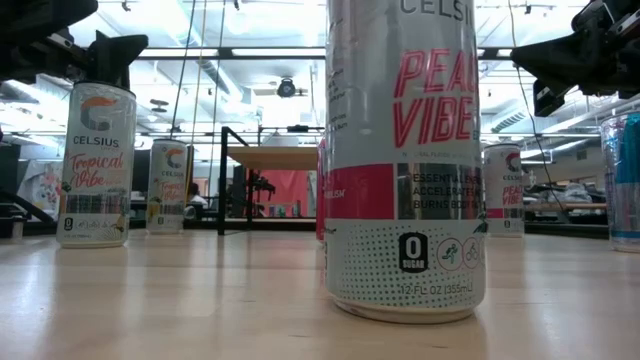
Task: Place canned beverage on shelf
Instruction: Put the bottom white yellow soda can on the shelf
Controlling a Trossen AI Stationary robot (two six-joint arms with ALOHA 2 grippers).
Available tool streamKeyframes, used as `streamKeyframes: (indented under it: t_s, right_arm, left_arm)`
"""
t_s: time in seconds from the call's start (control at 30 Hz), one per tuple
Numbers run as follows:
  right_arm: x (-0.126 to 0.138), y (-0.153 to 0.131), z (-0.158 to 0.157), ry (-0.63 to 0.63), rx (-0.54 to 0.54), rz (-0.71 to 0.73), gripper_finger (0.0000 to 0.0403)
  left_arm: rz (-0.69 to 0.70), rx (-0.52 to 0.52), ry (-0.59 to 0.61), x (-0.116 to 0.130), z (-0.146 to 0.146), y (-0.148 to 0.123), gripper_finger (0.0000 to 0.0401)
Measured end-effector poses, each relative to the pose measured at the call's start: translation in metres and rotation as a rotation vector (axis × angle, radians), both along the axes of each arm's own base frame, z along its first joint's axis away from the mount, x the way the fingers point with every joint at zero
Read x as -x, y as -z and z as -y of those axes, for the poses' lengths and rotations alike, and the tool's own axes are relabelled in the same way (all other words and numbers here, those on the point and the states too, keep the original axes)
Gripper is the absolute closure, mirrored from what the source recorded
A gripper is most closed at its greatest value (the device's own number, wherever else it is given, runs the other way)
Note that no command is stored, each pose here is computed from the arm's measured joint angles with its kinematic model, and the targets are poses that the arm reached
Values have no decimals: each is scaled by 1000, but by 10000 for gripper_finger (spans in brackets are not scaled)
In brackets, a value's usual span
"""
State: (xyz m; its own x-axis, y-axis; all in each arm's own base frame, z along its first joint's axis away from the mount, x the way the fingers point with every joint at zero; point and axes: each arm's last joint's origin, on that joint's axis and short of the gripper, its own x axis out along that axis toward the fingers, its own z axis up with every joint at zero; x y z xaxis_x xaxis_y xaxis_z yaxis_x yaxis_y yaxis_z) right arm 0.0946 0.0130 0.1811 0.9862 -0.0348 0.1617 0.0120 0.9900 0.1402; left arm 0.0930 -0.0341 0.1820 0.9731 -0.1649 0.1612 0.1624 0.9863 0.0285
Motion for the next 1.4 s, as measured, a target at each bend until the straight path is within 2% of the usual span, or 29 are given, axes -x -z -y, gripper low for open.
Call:
streamKeyframes:
  t_s: [0.13, 0.27, 0.53, 0.67, 0.97, 1.1, 1.27, 1.4]
  right_arm:
    - [0, 0, 0, 0, 0, 0, 387]
    - [0, 0, 0, 0, 0, 0, 387]
    - [0, 0, 0, 0, 0, 0, 387]
    - [0, 0, 0, 0, 0, 0, 387]
    - [0, 0, 0, 0, 0, -1, 387]
    - [0, 0, 0, 0, 0, 0, 387]
    - [0, 0, 0, 0, 1, -1, 387]
    - [0, 0, 0, 0, 0, 0, 387]
  left_arm:
    - [4, -24, 2, 0, 0, 0, 83]
    - [10, -39, 59, 0, 2, 0, 83]
    - [11, -41, 59, 0, 2, 0, 83]
    - [25, -89, 72, 1, 2, 0, 83]
    - [35, -59, 46, 2, 1, -8, 83]
    - [-20, -43, 48, 3, 0, -11, 83]
    - [-56, -21, 36, 6, -2, -23, 83]
    - [-38, 43, -21, 9, -5, -38, 83]
